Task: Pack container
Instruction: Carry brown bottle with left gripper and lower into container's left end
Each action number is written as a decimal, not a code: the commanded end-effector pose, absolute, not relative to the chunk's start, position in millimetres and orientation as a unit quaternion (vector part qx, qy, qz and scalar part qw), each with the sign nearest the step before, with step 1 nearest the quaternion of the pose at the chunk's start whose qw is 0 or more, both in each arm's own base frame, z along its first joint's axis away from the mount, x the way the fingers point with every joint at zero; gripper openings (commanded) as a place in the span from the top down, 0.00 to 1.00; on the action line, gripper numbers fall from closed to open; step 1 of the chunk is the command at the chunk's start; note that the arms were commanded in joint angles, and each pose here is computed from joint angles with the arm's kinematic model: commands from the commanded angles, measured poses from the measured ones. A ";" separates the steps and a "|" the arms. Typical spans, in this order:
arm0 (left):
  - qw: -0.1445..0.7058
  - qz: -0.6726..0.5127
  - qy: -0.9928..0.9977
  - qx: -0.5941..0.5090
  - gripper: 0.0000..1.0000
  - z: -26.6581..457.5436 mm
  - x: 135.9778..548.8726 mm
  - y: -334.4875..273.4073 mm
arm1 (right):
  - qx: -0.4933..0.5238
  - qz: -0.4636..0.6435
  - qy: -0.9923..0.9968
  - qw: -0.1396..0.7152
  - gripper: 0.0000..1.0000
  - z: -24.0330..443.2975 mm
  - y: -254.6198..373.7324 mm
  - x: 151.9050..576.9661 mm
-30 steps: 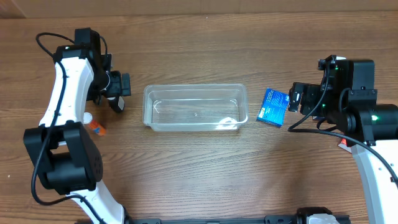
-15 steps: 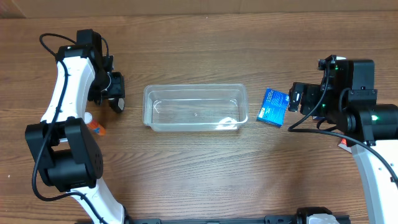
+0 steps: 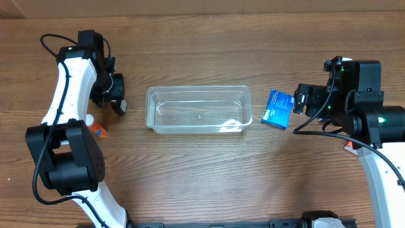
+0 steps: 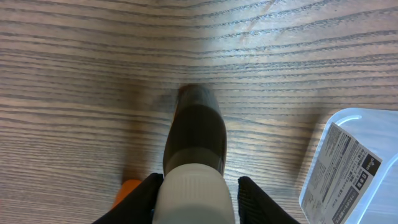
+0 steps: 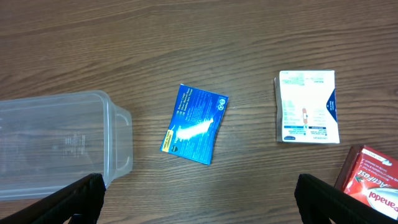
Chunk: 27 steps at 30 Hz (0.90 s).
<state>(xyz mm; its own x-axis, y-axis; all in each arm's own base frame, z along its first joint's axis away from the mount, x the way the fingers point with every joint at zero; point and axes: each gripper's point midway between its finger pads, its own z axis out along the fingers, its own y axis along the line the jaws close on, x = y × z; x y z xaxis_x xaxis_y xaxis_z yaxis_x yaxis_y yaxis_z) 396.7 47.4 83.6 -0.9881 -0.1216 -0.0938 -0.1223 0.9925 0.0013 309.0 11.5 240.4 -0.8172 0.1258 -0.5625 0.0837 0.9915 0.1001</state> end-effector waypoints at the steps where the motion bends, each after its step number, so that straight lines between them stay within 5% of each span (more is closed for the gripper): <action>1: 0.054 0.009 0.997 -0.060 0.64 88.0 401.8 50.1 | 0.057 0.038 0.946 0.316 0.00 254.4 10.9 311.3; 14: 0.061 0.008 0.996 -0.071 0.93 107.5 406.0 49.6 | 0.057 0.038 0.946 0.315 0.00 254.4 10.9 311.2; 27: 0.149 -0.026 0.988 -0.017 0.96 247.0 415.7 -23.2 | 0.057 0.038 0.947 0.313 0.00 253.7 10.8 310.2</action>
<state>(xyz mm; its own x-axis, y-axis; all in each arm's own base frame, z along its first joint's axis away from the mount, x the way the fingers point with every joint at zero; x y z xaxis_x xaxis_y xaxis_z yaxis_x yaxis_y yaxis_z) 409.5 21.0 199.7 -0.9766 -0.1038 -0.1882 -0.1035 0.9946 -0.0113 308.9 11.4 240.3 -0.8174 0.1261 -0.5621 0.0839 0.9914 0.1004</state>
